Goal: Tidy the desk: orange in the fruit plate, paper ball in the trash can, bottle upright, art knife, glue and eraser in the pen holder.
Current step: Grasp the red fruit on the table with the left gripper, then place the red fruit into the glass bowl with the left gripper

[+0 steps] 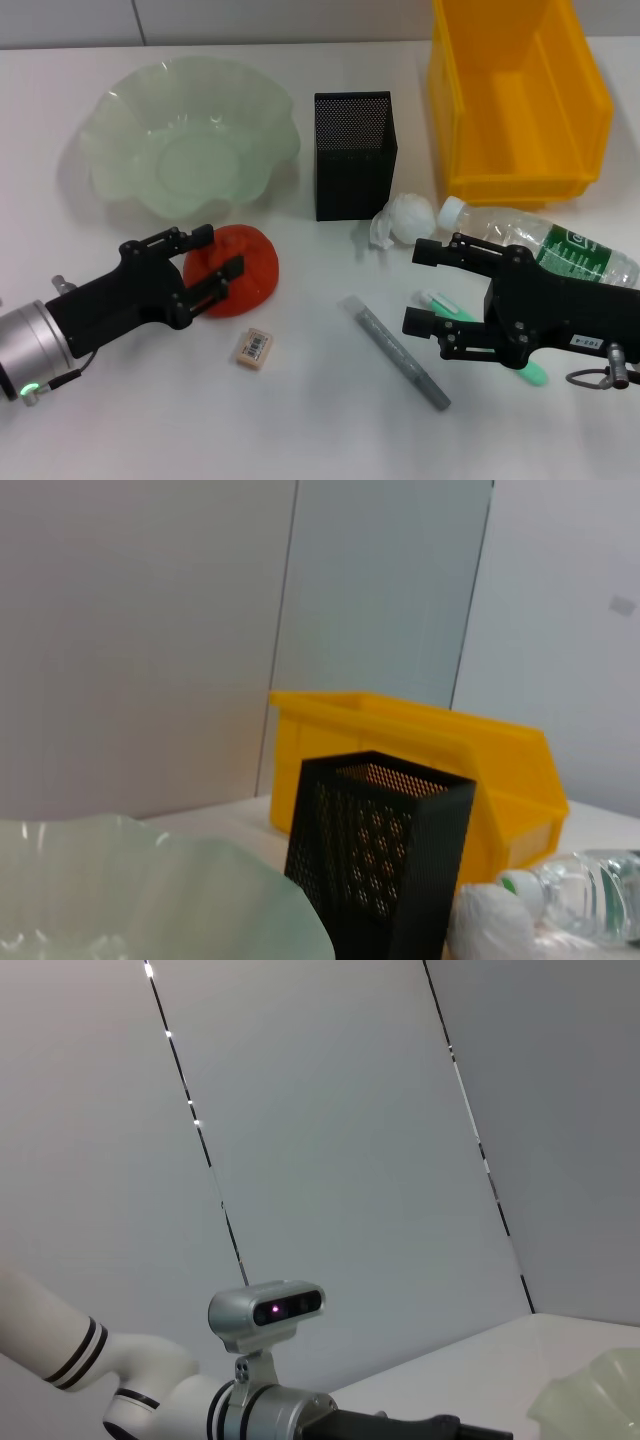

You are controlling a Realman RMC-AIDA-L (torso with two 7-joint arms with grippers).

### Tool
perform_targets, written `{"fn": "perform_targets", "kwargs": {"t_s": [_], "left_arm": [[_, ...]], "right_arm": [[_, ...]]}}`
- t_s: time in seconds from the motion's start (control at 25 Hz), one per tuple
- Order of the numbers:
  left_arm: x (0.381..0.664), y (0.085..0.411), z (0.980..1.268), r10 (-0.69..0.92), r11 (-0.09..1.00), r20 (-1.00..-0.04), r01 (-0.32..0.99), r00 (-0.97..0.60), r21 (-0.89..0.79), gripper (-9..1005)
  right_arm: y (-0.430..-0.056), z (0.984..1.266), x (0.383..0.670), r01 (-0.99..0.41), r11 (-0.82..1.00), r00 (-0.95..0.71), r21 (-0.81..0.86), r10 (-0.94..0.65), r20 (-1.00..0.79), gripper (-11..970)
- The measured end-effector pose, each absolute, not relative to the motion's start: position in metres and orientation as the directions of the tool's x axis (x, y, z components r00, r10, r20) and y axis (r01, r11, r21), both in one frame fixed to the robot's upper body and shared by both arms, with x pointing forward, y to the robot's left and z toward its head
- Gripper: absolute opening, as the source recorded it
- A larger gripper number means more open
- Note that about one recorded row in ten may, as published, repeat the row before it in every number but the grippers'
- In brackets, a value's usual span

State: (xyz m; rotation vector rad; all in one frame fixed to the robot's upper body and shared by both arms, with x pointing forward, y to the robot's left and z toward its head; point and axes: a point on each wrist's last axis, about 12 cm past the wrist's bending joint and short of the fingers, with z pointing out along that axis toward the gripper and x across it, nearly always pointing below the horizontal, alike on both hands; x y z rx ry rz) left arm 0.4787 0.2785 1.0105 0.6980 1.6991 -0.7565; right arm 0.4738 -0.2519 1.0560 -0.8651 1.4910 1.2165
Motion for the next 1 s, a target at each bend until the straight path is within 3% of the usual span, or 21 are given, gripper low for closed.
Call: {"fn": "perform_targets", "kwargs": {"t_s": [0.2,0.88,1.0], "left_arm": [[0.4807,0.2742,1.0058,0.112,0.62,-0.962,0.774,-0.25,-0.129,557],[0.4812,0.274,1.0055,0.116,0.619,-0.961,0.775,-0.251,-0.128,445],[0.4812,0.2741,1.0056,0.116,0.619,-0.961,0.775,-0.251,-0.128,209]], "right_arm": [[-0.2517,1.0554,0.4734,-0.933,0.243,-0.261,0.267,0.057,-0.964,831],[-0.2517,1.0553,0.4733,-0.932,0.244,-0.261,0.267,0.057,-0.964,831],[-0.2517,1.0553,0.4734,-0.933,0.244,-0.261,0.267,0.057,-0.964,832]]}}
